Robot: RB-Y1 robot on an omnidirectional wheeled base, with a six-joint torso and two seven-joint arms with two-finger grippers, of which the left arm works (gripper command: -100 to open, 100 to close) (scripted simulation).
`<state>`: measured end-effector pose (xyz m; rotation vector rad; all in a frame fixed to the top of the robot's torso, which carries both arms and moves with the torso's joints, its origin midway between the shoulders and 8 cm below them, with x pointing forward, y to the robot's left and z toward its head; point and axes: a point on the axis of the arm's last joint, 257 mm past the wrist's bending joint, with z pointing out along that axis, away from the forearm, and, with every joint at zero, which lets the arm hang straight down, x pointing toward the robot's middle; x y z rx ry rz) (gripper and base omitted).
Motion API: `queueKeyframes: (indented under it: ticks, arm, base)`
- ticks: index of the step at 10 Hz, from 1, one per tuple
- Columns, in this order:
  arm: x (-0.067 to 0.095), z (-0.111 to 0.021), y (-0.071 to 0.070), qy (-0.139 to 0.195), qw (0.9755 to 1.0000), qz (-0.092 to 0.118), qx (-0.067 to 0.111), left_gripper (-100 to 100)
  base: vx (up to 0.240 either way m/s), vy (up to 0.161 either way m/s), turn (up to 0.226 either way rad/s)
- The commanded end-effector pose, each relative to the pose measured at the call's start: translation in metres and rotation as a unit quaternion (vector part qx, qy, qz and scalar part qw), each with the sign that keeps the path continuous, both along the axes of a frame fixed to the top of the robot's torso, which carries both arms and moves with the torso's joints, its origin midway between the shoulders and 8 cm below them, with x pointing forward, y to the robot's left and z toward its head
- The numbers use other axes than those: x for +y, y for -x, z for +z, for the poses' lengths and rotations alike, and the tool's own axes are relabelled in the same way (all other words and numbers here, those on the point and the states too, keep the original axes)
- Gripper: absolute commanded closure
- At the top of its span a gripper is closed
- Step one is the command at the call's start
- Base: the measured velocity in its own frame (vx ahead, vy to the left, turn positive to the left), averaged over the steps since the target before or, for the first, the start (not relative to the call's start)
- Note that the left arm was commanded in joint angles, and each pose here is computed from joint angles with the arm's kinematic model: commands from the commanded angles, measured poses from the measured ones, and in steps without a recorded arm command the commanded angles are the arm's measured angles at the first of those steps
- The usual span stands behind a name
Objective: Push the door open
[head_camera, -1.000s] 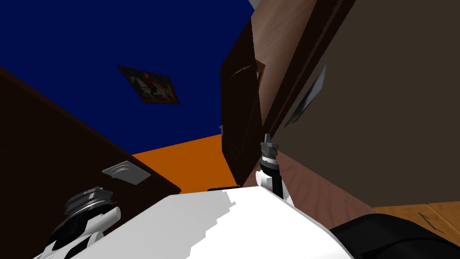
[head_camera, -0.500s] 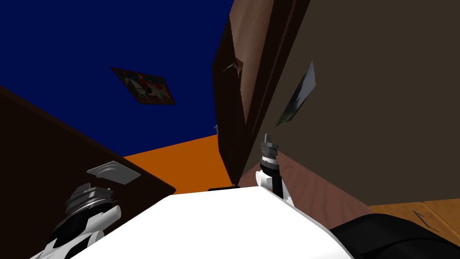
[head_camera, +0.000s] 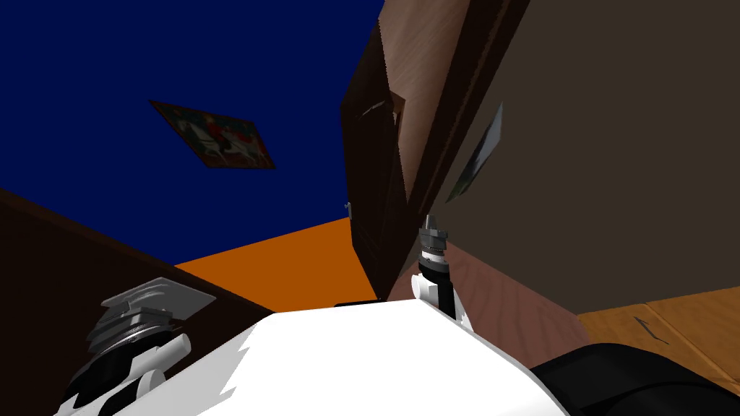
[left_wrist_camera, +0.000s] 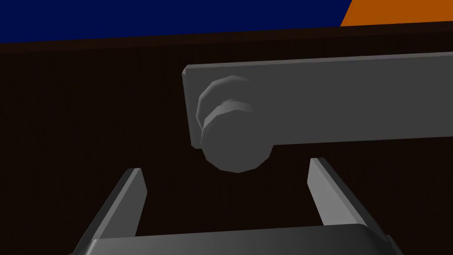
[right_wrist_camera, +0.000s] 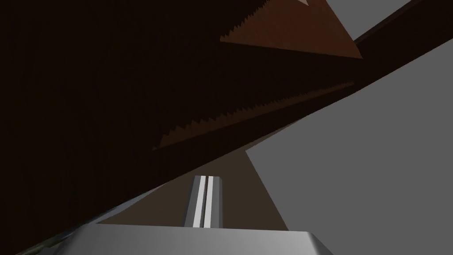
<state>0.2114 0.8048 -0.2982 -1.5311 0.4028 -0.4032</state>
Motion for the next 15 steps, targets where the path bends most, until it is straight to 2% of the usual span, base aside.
queueKeyframes:
  ticks: [1, 2, 3, 4, 9, 10, 12, 13, 15]
  arm:
    - [0.001, 0.002, 0.003, -0.002, 1.0000, 0.005, 0.000, -100]
    - [0.005, 0.002, 0.012, -0.002, 0.9999, 0.017, 0.000, -100]
    - [0.004, 0.001, 0.007, -0.001, 0.9999, 0.011, -0.001, -100]
    - [0.004, 0.001, 0.007, -0.001, 0.9999, 0.011, -0.001, 100]
    - [0.004, 0.001, 0.007, -0.001, 0.9999, 0.011, -0.001, 100]
    - [0.007, 0.007, 0.007, -0.009, 0.9997, 0.024, -0.004, 100]
    - [0.009, 0.009, 0.009, -0.012, 0.9992, 0.037, -0.006, 100]
    - [0.009, 0.009, 0.009, -0.012, 0.9992, 0.037, -0.006, 100]
    - [0.013, 0.012, 0.013, -0.017, 0.9979, 0.062, -0.008, 100]
  base:
    - [0.063, 0.168, -0.145]
    - [0.060, 0.168, -0.104]
    - [0.030, 0.091, -0.045]
    - [-0.009, -0.015, 0.025]
    - [-0.004, -0.009, 0.005]
    - [-0.011, 0.068, -0.066]
    - [-0.003, 0.103, -0.068]
    - [0.005, 0.070, -0.031]
    - [0.021, 0.101, -0.073]
